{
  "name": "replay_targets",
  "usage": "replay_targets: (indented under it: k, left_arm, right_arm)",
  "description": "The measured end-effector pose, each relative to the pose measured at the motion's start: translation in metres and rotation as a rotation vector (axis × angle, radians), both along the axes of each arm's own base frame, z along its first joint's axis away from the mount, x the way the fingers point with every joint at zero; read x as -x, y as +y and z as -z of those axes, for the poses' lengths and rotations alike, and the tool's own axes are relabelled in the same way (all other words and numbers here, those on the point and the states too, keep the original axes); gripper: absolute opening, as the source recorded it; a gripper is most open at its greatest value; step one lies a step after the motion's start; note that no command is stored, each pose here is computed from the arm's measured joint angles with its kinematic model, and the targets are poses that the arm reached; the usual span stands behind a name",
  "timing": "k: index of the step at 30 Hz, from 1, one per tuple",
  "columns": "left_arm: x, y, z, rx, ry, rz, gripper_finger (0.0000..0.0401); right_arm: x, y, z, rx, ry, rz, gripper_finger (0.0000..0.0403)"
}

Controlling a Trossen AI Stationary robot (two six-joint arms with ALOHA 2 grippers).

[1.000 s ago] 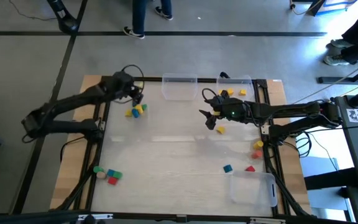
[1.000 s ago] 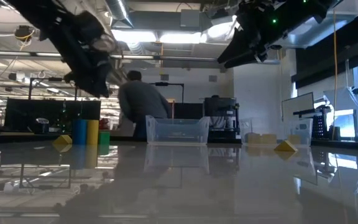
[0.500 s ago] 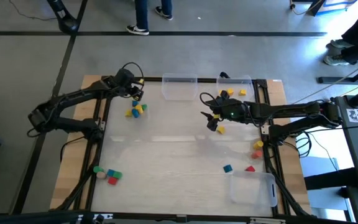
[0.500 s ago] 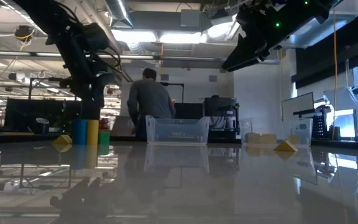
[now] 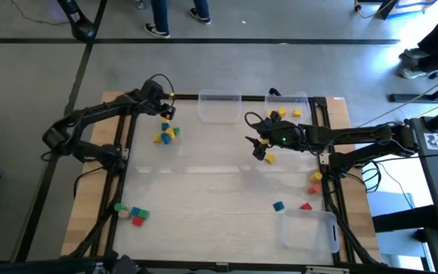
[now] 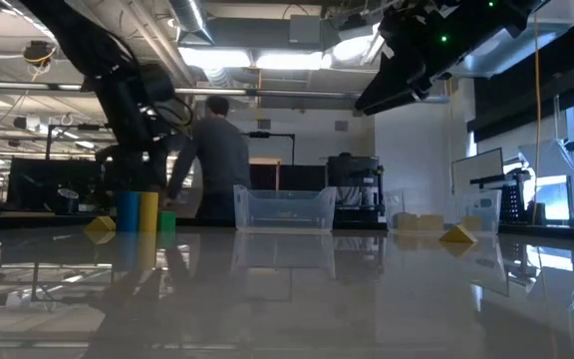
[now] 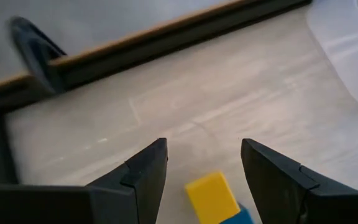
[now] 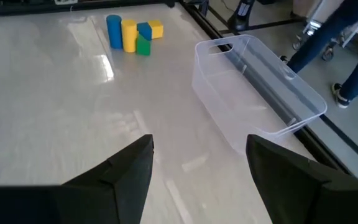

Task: Sort blocks by size
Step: Put the yellow square block into the top right transparent bin

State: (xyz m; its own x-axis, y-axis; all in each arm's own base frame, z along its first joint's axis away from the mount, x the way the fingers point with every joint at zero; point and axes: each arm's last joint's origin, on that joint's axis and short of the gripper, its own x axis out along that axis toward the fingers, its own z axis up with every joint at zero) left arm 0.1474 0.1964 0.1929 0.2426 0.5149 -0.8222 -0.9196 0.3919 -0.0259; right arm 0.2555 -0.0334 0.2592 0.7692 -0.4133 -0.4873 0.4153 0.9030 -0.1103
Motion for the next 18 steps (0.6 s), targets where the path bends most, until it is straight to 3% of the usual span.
replay_targets:
  k: [9, 18]
  left_arm:
    - [0.001, 0.010, 0.006, 0.046, -0.004, -0.005, 0.0194]
    - [0.002, -0.003, 0.017, 0.141, 0.026, -0.046, 0.0194]
  right_arm:
    - [0.000, 0.000, 0.000, -0.042, -0.023, 0.026, 0.0254]
    - [0.000, 0.000, 0.000, -0.043, -0.028, 0.027, 0.0254]
